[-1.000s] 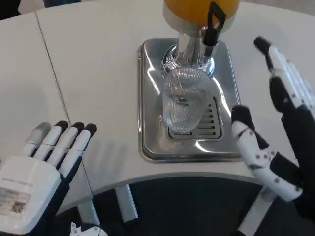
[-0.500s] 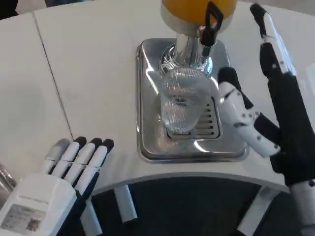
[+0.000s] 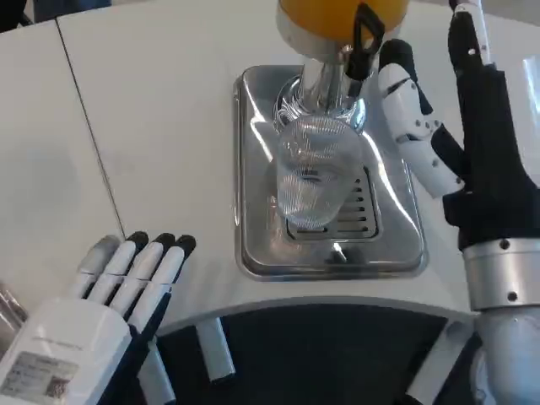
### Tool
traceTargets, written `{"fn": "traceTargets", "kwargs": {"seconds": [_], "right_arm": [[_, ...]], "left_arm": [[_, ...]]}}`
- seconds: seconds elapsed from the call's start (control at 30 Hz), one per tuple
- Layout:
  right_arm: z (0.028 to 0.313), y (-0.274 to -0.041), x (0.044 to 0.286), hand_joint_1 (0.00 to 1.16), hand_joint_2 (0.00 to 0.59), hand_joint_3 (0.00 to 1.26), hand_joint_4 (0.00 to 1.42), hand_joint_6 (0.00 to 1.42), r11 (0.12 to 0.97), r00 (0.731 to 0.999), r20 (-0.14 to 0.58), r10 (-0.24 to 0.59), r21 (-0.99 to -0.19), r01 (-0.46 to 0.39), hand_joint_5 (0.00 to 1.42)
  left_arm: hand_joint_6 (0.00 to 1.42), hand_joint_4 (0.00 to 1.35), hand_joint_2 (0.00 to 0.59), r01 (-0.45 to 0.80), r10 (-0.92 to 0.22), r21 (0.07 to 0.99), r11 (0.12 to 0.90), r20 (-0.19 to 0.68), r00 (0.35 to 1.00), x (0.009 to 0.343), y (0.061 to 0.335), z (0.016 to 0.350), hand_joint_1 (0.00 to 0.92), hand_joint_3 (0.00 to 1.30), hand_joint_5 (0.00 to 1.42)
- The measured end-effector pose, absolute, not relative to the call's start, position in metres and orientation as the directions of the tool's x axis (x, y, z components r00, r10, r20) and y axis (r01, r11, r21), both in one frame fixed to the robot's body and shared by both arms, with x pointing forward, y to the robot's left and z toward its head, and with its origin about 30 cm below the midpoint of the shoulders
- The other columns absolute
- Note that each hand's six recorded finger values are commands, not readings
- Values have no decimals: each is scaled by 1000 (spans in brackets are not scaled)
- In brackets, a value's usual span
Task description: Grasp the cup under the faucet to collect the drink, then remove the cup.
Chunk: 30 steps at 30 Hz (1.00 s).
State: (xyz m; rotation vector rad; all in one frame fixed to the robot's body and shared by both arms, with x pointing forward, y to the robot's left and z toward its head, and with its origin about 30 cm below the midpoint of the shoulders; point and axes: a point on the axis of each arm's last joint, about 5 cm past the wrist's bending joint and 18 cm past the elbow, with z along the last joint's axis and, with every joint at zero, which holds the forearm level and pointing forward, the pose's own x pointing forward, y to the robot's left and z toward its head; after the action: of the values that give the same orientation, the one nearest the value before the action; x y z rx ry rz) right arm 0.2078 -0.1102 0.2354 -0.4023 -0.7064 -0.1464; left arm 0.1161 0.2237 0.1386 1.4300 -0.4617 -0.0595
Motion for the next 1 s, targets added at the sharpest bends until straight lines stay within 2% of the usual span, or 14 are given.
{"fn": "traceTargets", "kwargs": {"seconds": [0.17,0.4,1.0], "right_arm": [[237,-105,211,244,524,0,0,0,936,749,663,-3,-262,235,0],[237,-97,210,251,526,0,0,0,953,749,661,34,-248,176,0],[229,-89,218,257,531,0,0,0,969,791,604,100,-239,59,0]], "left_arm": [[0,0,68,-234,-308,960,152,271,912,116,224,139,3,0,0],[0,0,66,-241,-308,958,154,278,910,117,224,140,2,0,0],[0,0,71,-237,-292,958,160,275,916,121,225,138,2,0,0]]}}
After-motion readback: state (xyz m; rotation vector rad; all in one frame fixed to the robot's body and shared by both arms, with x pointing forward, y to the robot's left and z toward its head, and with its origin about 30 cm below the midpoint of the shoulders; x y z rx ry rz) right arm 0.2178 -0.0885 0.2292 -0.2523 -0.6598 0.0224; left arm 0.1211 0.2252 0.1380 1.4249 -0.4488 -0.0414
